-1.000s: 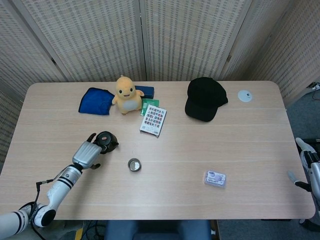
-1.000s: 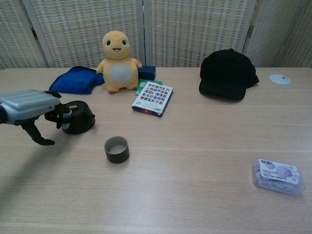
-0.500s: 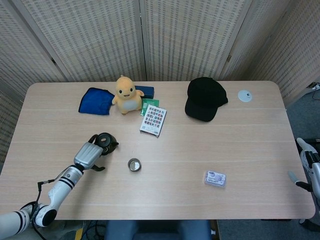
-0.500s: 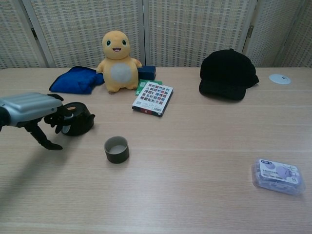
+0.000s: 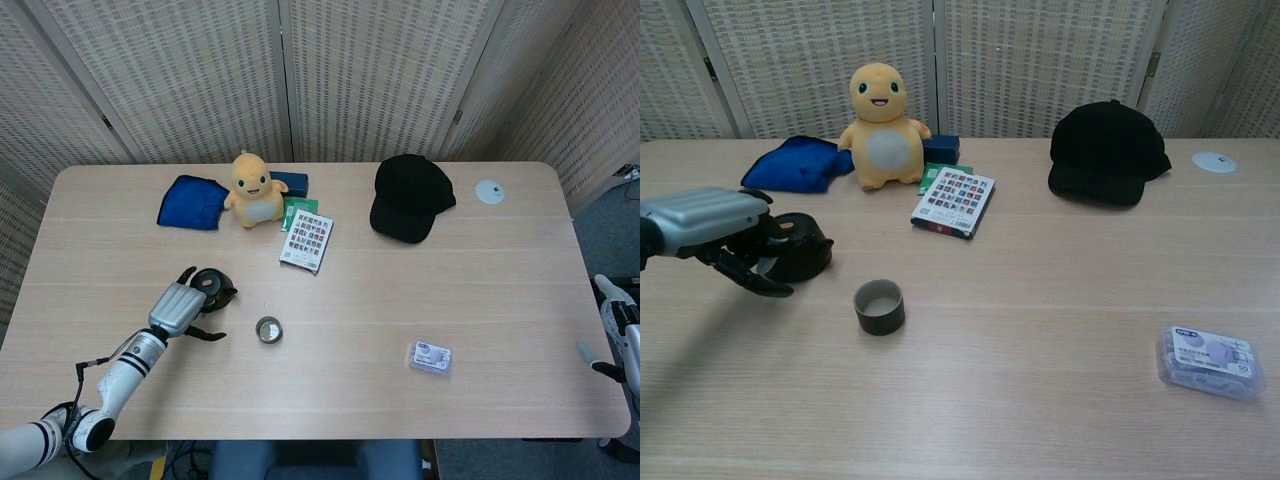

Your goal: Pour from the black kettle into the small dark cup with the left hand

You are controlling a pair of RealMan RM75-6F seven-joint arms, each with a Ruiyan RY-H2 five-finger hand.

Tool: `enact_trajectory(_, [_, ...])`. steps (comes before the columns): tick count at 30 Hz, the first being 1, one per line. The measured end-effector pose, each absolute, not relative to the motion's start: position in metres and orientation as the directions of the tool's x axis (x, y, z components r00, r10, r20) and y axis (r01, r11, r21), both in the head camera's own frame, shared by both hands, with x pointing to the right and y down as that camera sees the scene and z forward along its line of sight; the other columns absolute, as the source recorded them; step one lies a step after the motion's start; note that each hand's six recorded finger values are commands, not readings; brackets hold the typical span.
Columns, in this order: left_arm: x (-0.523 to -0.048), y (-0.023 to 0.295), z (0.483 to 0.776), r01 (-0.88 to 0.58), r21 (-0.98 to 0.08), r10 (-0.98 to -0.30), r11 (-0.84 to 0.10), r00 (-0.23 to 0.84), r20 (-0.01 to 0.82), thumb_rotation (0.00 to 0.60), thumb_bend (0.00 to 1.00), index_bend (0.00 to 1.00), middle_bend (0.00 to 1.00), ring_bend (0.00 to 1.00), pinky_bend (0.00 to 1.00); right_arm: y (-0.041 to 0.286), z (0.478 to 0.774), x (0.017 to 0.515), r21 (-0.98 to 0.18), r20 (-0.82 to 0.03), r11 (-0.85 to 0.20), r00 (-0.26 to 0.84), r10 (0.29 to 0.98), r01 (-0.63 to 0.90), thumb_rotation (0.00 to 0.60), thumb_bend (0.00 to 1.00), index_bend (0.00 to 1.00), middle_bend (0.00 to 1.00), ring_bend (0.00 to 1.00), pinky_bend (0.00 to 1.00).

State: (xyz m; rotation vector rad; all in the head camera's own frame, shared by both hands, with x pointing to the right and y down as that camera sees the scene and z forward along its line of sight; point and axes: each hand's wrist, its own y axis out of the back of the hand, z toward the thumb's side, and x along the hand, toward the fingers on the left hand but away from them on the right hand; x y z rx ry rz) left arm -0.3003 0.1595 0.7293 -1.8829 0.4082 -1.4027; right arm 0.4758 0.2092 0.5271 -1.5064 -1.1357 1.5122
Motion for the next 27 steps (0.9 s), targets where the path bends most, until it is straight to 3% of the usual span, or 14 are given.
enact_trajectory(20, [-0.295, 0.148, 0.724, 0.019, -0.721, -0.678, -0.692, 0.326, 0.659, 0.26, 0.02, 0.84, 0.94, 0.84, 0.0, 0.211, 0.525, 0.478, -0.93, -0.362, -0.353, -0.078, 0.929, 0.104, 0.6, 0.21, 0.1, 0.2, 0.14, 0.17])
enact_trajectory(24, [-0.293, 0.147, 0.723, -0.021, -0.724, -0.692, -0.689, 0.314, 0.65, 0.343, 0.02, 0.89, 0.98, 0.87, 0.0, 0.211, 0.526, 0.48, -0.929, -0.363, -0.354, -0.084, 0.928, 0.106, 0.6, 0.21, 0.1, 0.2, 0.14, 0.17])
enact_trajectory(27, [-0.294, 0.146, 0.723, -0.046, -0.722, -0.7, -0.69, 0.297, 0.65, 0.361, 0.07, 0.91, 1.0, 0.88, 0.0, 0.21, 0.526, 0.48, -0.929, -0.363, -0.354, -0.084, 0.928, 0.107, 0.6, 0.23, 0.1, 0.2, 0.14, 0.17])
